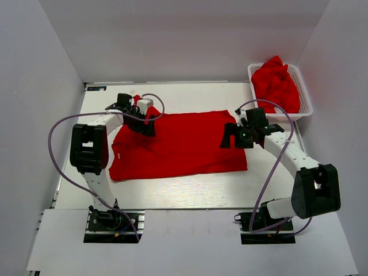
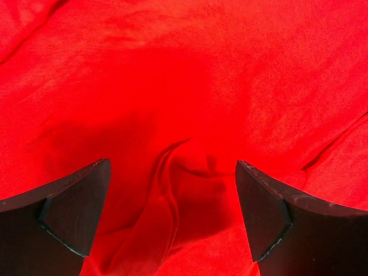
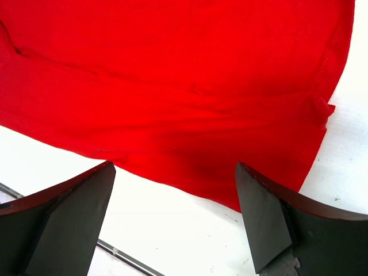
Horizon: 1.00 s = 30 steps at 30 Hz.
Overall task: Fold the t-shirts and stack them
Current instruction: Fold the flattened tshirt in 1/3 of the way
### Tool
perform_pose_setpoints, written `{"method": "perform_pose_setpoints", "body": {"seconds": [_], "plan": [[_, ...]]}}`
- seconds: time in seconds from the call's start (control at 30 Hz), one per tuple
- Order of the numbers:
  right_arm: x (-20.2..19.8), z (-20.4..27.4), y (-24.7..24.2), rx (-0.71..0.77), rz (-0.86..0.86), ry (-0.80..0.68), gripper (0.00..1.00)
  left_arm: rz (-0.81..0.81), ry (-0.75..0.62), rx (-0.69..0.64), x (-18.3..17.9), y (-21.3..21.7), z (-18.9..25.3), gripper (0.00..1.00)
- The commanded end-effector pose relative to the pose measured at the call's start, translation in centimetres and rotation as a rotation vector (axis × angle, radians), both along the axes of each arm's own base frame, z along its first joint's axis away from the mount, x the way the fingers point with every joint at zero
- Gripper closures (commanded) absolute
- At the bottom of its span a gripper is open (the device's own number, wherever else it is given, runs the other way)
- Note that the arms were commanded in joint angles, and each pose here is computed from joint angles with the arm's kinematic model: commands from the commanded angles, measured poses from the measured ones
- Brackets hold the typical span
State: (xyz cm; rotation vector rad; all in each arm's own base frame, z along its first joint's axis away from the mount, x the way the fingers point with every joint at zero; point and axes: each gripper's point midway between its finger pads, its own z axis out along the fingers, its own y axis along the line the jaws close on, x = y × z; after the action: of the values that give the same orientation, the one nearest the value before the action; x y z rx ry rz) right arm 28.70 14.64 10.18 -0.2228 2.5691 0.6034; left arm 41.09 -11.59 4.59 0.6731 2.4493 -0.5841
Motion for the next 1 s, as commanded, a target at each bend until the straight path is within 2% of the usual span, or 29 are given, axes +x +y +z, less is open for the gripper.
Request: {"method": "perform_pose_setpoints", "body": {"seconds": [0.0,0.2,0.23,0.33,0.37,0.43,0.57,0.7,0.83,0.97], "plan": [[0.8,1.0,0.2,0.014,0.013,-0.028,0.10,-0.033,-0.053,-0.006,1.0,-0.9,1.0,0.02],[0.5,0.4,0.1,0.010,0.005,-0.007,0.10,-0.058,-0.044,0.003,0.9,-2.0,0.4,0.13],[0.5,0.3,0.1,0.009,0.000,-0.005,0.10,-0.058,-0.044,0.003,0.9,-2.0,0.4,0.19],[0.4,0.1,-0.1,-0.001,-0.006,-0.001,0.10,-0.062,-0.045,0.011,0.7,-2.3,0.1,0.32],[0.4,0.0,-0.2,-0.003,-0.008,-0.001,0.10,-0.063,-0.036,0.012,0.5,-2.2,-0.2,0.43],[0.2,-0.1,-0.2,-0.006,-0.008,0.006,0.10,-0.062,-0.045,0.011,0.7,-2.3,0.1,0.54],[0.1,-0.1,-0.6,-0.019,-0.020,0.006,0.10,-0.066,-0.025,0.026,0.8,-2.1,-0.6,1.00],[0.1,0.2,-0.9,-0.029,-0.031,-0.007,0.10,-0.109,-0.056,-0.009,1.2,-2.8,0.1,1.00],[0.1,0.2,-0.9,-0.031,-0.028,-0.014,0.10,-0.225,-0.100,-0.077,1.1,-4.7,1.9,1.00],[0.1,-0.1,-1.1,-0.044,-0.033,-0.010,0.10,-0.296,-0.053,-0.090,1.0,-5.1,1.0,1.00]]}}
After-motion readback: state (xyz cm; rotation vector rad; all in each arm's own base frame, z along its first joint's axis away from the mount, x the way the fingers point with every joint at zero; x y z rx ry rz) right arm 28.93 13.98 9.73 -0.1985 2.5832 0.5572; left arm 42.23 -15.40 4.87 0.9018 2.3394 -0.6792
